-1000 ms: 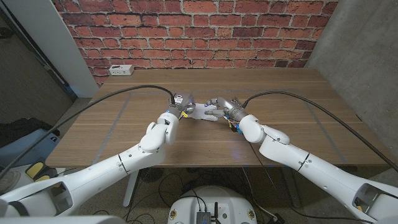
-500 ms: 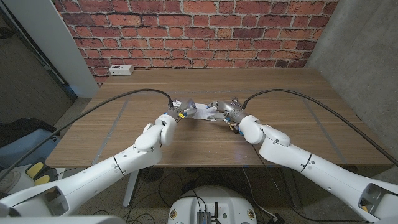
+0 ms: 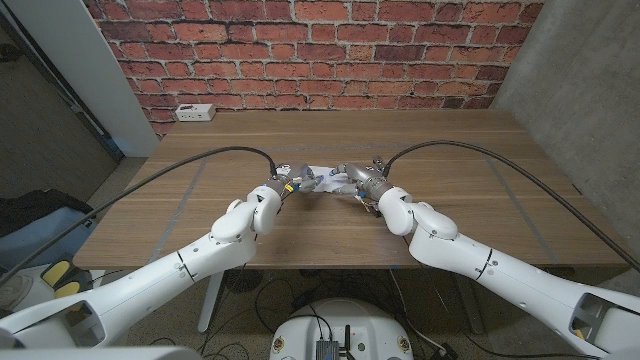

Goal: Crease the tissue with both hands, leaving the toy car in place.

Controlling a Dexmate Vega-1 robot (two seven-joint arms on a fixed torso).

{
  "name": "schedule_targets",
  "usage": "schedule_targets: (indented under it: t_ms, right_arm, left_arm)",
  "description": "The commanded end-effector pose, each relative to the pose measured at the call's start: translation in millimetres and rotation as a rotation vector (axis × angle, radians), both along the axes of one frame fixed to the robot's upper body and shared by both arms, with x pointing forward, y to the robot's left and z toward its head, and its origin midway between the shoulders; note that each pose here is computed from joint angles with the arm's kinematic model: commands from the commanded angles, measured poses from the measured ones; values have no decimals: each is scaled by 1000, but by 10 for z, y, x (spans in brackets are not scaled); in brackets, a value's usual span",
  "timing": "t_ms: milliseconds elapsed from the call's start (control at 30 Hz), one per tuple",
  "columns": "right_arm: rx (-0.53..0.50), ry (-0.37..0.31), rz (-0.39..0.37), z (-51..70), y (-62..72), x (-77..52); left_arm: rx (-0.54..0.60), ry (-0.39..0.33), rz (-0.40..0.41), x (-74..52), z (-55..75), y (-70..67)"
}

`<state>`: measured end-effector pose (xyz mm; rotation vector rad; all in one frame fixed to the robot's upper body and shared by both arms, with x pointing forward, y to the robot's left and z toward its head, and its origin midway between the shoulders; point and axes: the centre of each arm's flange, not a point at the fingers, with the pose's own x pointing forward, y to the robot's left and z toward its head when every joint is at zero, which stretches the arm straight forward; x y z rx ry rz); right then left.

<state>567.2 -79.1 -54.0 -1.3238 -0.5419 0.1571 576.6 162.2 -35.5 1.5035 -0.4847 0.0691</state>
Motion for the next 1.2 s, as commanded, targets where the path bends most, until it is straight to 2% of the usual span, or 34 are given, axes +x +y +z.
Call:
schedule_targets:
  t_ms: [33, 633, 933, 1200]
  right_arm:
    - [-81, -37, -48, -79, 79, 62]
    - [-169, -82, -177, -161, 83, 246]
    - [-186, -84, -183, -196, 81, 354]
    - [-179, -163, -165, -199, 106, 408]
  left_arm:
    - [-19, 51, -2, 41, -68, 47]
    - [-34, 71, 5, 23, -95, 85]
    - [-55, 79, -11, 12, -88, 103]
    - [-70, 88, -24, 18, -84, 123]
